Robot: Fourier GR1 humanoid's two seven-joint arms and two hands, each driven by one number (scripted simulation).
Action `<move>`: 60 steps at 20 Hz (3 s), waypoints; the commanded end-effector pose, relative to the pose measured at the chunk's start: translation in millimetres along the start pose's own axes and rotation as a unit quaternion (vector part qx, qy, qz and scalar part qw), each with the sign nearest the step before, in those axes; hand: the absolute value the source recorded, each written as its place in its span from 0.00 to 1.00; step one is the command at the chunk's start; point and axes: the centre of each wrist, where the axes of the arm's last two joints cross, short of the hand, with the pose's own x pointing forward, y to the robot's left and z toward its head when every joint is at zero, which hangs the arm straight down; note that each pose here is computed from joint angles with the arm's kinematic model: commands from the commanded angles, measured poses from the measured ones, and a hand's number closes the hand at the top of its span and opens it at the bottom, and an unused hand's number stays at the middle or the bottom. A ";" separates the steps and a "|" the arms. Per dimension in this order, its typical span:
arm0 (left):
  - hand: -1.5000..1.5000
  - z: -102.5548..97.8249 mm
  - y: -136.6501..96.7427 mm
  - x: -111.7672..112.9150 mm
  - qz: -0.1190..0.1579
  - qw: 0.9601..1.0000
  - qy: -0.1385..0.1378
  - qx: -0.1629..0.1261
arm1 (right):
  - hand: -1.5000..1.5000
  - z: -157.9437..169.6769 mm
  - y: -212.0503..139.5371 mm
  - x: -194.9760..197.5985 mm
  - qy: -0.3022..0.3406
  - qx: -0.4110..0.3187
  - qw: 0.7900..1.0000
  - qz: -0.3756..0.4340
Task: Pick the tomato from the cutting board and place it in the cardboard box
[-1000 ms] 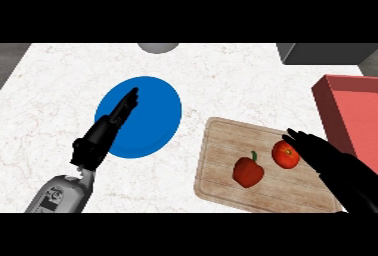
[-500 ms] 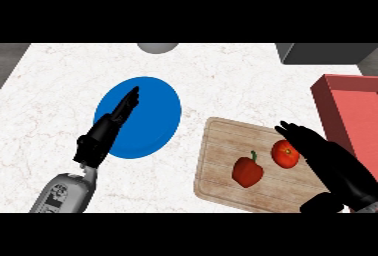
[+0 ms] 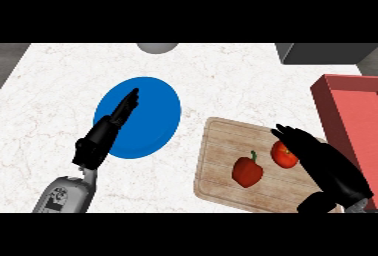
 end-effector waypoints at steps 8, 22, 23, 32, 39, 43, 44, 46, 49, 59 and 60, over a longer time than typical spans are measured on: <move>0.50 2.5 -0.6 2.4 0.002 1.000 -0.007 0.009 | 0.00 -15.2 45.8 -8.6 0.011 0.030 0.999 0.011; 0.50 -9.5 -3.2 -3.6 0.006 1.000 -0.001 -0.002 | 0.00 -43.5 63.0 -35.1 0.031 0.032 0.997 0.056; 0.50 0.2 10.7 4.4 0.002 1.000 0.008 0.002 | 0.00 -33.0 55.1 -22.6 0.034 0.034 0.998 0.046; 0.50 -3.9 7.8 11.7 0.002 1.000 -0.001 0.001 | 1.00 -62.0 46.0 -35.1 0.005 0.021 0.997 0.077; 0.50 -3.6 -3.4 6.6 0.004 1.000 -0.001 -0.006 | 1.00 -8.7 16.7 -54.9 -0.378 0.123 0.898 0.190; 0.50 3.2 -0.1 -2.1 0.009 1.000 0.008 0.002 | 1.00 6.1 -6.7 -71.3 -0.491 0.103 0.839 0.208; 0.50 1.5 2.3 -0.1 0.007 1.000 0.007 0.007 | 1.00 10.4 -9.7 -77.2 -0.512 0.100 0.827 0.207; 0.50 1.2 -2.7 0.6 0.011 1.000 0.005 0.007 | 1.00 13.9 -29.3 -86.2 -0.548 0.055 0.806 0.215; 0.50 0.9 4.2 3.1 0.005 1.000 0.003 0.015 | 1.00 22.2 -50.2 -103.8 -0.559 0.024 0.802 0.208; 0.50 2.3 4.8 2.2 0.008 1.000 0.004 0.019 | 1.00 48.1 -77.5 -120.8 -0.575 0.005 0.808 0.125; 0.50 4.0 4.6 -0.9 0.007 1.000 0.004 0.016 | 1.00 49.6 -81.6 -119.6 -0.576 -0.008 0.809 0.116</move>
